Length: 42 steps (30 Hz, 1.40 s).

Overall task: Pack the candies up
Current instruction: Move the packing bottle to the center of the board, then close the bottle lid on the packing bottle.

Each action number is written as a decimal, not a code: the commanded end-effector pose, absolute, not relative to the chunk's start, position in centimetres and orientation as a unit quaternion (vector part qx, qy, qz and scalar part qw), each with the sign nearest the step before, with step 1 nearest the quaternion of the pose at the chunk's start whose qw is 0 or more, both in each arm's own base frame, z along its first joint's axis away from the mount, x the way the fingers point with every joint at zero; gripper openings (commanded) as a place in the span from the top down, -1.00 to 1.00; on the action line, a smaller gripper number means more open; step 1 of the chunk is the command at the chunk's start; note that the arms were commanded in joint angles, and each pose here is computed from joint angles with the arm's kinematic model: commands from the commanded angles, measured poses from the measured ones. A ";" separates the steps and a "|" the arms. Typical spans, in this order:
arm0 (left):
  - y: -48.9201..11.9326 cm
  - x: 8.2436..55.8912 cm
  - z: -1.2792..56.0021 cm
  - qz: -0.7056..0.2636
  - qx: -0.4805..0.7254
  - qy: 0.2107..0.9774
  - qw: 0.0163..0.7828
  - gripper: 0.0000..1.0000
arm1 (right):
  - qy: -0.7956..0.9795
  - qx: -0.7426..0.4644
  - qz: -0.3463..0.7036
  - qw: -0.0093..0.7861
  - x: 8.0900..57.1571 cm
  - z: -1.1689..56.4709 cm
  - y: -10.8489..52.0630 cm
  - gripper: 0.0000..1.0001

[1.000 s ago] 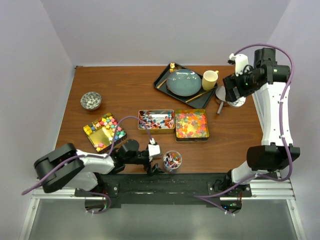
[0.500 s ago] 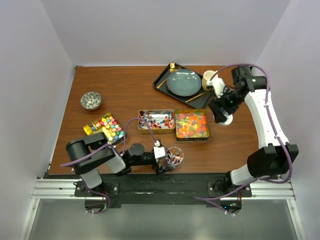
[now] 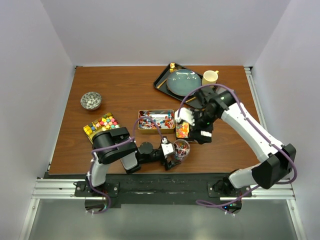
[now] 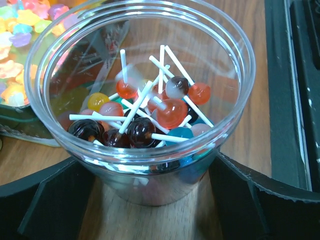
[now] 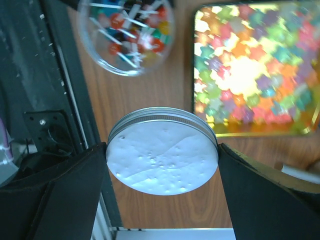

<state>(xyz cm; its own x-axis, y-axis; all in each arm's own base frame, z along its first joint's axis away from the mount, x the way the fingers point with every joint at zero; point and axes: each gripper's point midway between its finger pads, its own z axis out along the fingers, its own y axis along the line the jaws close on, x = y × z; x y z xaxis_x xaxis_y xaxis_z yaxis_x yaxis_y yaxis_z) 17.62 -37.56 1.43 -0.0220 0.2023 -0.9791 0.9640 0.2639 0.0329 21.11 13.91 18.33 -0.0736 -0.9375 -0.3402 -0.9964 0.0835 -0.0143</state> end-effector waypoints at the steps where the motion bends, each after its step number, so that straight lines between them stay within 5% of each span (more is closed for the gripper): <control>1: -37.8 19.9 4.9 -0.349 0.428 0.559 0.619 -0.96 | 0.679 -0.715 0.111 0.125 20.1 17.6 15.3 -0.57; 14: -36.3 19.7 4.2 -0.322 0.429 0.564 0.628 -1.00 | 0.614 -0.768 0.131 0.123 18.3 14.2 21.6 -0.58; 42: -36.6 19.5 3.7 -0.322 0.444 0.557 0.623 -1.00 | 0.645 -0.747 0.137 0.084 17.2 9.8 22.7 -0.61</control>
